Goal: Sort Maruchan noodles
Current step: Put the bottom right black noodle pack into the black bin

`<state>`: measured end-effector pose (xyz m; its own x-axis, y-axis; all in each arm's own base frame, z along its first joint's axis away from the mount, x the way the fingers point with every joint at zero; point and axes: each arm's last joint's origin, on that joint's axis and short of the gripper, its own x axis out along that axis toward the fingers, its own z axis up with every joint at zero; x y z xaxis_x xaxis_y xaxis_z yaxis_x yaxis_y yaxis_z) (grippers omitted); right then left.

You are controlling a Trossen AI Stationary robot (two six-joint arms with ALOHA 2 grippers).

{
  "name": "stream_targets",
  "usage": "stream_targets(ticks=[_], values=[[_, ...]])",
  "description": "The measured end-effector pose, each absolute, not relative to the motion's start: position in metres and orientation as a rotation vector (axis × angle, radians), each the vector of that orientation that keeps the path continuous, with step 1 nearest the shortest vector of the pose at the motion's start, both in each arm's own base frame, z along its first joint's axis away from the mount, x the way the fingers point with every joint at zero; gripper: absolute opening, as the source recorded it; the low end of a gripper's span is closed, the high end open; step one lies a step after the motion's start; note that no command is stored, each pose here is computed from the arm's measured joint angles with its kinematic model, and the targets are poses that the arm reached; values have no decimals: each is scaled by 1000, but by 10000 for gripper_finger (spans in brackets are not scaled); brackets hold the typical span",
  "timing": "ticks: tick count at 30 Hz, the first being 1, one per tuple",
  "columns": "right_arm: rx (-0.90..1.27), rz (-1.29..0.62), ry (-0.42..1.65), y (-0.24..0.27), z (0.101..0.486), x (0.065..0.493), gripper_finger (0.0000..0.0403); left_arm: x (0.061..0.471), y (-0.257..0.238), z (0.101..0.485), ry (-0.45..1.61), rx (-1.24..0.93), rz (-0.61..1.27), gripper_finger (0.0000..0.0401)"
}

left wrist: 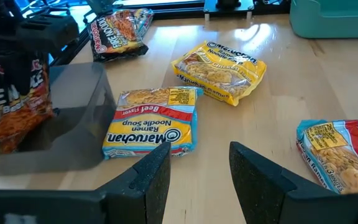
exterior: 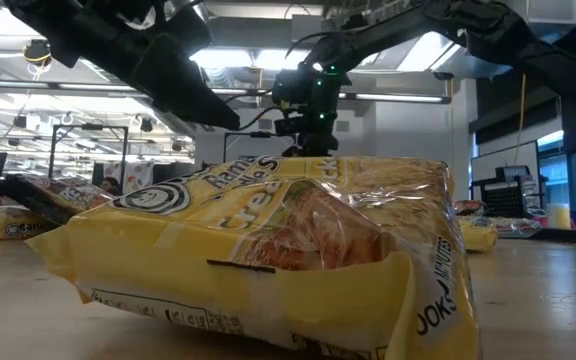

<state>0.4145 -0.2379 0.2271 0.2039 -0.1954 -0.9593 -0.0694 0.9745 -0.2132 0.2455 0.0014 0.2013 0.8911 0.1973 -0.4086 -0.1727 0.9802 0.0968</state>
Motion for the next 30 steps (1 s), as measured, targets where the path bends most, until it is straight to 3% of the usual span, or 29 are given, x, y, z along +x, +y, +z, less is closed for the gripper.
stream_targets(ticks=[10,20,30], values=[[-460,-140,1473,-216,236,422,101,246,1,202,423,61,194,156],[-405,-73,1564,-221,215,417,101,246,1,203,414,61,195,156],[-383,-110,1493,-224,208,424,113,246,1,203,414,62,194,156]])
